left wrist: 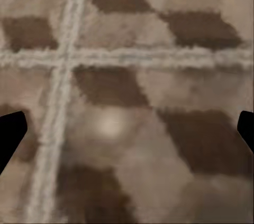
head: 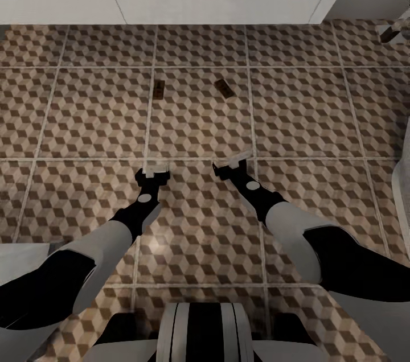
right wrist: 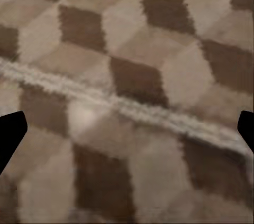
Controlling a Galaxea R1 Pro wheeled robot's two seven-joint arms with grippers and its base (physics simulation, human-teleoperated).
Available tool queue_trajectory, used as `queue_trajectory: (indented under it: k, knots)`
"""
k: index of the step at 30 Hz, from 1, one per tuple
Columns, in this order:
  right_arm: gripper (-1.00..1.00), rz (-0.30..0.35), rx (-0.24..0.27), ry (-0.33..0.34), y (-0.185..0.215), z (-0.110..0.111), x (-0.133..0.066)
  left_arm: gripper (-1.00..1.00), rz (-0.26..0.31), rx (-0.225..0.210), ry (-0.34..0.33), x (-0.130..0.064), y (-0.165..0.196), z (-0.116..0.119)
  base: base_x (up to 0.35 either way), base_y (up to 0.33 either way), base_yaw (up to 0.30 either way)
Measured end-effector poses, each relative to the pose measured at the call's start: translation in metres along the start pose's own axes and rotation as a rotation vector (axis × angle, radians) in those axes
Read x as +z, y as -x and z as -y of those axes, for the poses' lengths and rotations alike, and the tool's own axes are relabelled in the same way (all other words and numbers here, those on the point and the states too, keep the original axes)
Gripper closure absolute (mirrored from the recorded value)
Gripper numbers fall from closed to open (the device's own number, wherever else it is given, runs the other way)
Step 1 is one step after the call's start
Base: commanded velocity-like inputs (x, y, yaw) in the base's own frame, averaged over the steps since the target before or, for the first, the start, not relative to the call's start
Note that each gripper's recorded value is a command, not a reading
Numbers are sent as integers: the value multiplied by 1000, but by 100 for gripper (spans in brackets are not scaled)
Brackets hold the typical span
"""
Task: Take the four mousetraps from the cabinet in the bathroom and place them on the bathroom floor. Make sure all four end up on the same floor surface, and ensure that at least two of them are either under or directly next to the same bathroom sink.
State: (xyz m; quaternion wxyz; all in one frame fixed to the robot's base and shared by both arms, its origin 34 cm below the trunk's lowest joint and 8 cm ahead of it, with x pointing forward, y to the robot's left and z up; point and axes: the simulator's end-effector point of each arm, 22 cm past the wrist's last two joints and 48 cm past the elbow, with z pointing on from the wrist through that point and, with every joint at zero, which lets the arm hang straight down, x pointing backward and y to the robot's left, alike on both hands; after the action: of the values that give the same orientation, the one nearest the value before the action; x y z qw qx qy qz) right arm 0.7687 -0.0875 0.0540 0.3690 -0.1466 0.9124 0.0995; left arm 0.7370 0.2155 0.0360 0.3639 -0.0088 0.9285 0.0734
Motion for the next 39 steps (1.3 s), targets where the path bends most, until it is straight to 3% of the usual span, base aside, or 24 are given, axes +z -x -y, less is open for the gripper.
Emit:
queue_trajectory:
  k: [12,19,27,39]
  knots:
    - [-100,1,-1,0,1,0,0,-100,-4,-1,2,-2,-3,0,-253,0,0]
    - [-100,5,-2,-1,3,0,0,-100,-5,-8,4,-4,-3,7,-40,0,0]
    - [-100,4,-3,0,3,0,0,-100,-8,-11,76,-6,-4,-5,-5,0,0]
    - [-100,0,-3,0,1,0,0,-100,-20,-8,91,-8,-10,-8,0,0,0]
